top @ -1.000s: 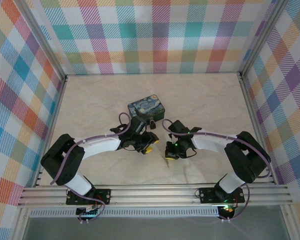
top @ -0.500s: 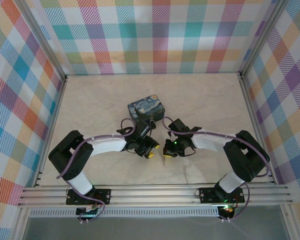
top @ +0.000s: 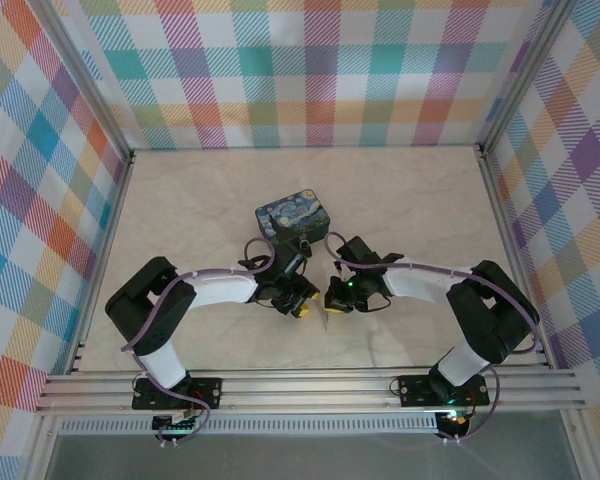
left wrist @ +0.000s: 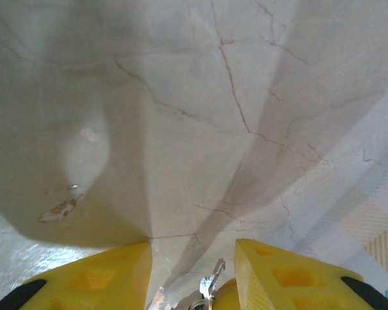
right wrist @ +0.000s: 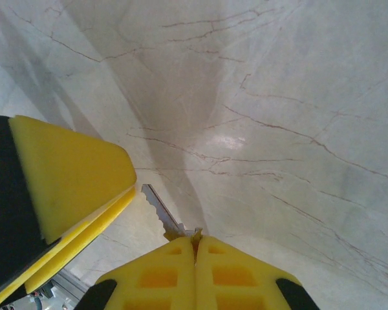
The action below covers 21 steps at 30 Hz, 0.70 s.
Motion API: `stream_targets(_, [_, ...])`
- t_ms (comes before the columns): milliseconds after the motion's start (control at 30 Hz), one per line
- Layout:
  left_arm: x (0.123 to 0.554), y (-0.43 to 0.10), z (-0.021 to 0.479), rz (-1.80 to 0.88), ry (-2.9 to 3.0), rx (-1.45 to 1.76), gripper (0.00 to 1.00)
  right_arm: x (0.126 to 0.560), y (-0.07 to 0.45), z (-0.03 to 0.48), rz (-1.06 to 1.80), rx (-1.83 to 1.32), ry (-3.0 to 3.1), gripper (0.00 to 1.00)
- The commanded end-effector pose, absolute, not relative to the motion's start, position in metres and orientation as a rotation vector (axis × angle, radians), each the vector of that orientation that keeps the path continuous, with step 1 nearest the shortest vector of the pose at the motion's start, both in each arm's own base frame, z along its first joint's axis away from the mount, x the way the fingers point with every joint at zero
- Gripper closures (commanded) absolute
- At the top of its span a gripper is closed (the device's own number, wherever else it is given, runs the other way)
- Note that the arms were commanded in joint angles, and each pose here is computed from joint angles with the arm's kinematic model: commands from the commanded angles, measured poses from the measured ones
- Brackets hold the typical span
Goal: Unlock the padlock with the key
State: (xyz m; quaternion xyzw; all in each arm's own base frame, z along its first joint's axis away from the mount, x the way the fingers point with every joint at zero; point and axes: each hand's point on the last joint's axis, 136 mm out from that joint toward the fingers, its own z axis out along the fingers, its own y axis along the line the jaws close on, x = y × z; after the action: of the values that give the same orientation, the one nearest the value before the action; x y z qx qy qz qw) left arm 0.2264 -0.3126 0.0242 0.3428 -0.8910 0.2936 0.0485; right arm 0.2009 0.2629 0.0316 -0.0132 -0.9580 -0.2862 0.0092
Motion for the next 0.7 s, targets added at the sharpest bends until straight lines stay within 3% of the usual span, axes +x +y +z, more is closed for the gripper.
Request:
stream_targets(0, [0.235,-0.326,0.013,0.928,-2.751,1.026,0.62,0.196,0.262,0.026,-0.896,-0.058,-2.963,1.0])
stream_targets(500, [0.239,-0.336,0.012,0.966,-2.762,0.977,0.71,0.201,0.267,0.032,-0.936,-0.052,-2.968,1.0])
stream_targets(667, [0.239,-0.335,0.012,0.966,-2.772,0.967,0.82,0.2,0.267,0.03,-0.933,-0.057,-2.968,1.0])
